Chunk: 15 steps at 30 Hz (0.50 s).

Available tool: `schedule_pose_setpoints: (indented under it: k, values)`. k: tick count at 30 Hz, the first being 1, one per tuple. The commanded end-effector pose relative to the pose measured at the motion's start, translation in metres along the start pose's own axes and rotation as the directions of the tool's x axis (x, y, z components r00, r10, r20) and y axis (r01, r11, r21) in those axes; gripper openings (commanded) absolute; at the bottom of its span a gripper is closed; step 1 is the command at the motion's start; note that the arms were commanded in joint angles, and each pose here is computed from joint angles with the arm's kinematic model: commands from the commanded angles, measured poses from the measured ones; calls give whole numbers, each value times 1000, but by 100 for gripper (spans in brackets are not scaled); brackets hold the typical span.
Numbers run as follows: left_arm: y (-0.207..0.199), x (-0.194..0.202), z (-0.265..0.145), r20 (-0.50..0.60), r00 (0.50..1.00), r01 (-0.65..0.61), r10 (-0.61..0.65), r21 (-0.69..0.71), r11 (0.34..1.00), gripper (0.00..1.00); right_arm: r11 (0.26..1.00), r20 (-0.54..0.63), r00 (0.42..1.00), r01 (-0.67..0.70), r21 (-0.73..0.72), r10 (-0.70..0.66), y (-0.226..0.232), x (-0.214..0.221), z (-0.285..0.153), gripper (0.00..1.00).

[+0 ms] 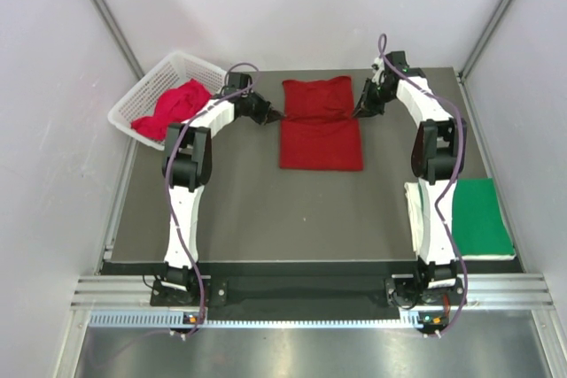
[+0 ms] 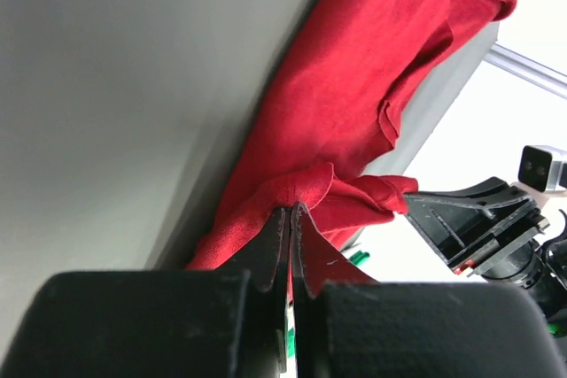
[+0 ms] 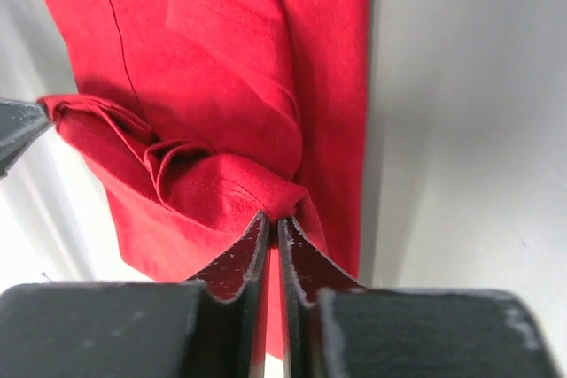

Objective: Fold and stack the t-shirts
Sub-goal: Fold the tshirt

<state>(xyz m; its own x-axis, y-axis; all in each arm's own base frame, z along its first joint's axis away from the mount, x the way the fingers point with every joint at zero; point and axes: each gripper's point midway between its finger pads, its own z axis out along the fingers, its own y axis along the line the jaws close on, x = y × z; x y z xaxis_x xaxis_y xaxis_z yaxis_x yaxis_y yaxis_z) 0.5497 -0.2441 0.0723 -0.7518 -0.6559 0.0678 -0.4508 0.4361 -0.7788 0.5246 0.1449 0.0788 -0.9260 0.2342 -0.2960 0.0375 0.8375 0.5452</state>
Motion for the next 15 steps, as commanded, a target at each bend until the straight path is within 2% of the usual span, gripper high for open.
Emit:
schedule_pose_setpoints:
  k: [1, 2, 6, 8, 9, 12, 14, 15]
  values:
    - [-17, -16, -1, 48, 999, -21, 18, 49, 999, 0, 998, 80, 997, 12, -57, -8, 12, -29, 1, 7]
    - [-19, -15, -1, 44, 999, -22, 19, 55, 998, 0, 998, 78, 997, 4, -56, 1, 11, -29, 3, 9]
    - [-29, -15, -8, 41, 997, -70, 67, 65, 995, 27, 998, 100, 995, 5, -65, 1, 16, -37, -4, 20]
    - [-36, -15, -18, 46, 994, -104, 102, 46, 993, 34, 999, 109, 994, 0, -50, 6, 15, -39, -20, 25]
    - [-40, -12, -26, 43, 988, -150, 148, 47, 988, 36, 999, 109, 994, -1, -43, 5, 13, -39, -26, 29]
    - [-46, 0, -49, 32, 976, -214, 213, 28, 976, 40, 999, 93, 996, 22, -33, -18, 12, -25, -50, 33]
    - [-28, 12, -55, 5, 975, -223, 224, -7, 975, 41, 998, 61, 996, 61, -29, -59, 11, -5, -63, 34]
    - [-34, 19, -69, 10, 965, -261, 261, 6, 965, 42, 996, 42, 995, 89, -29, -87, 9, 4, -65, 36]
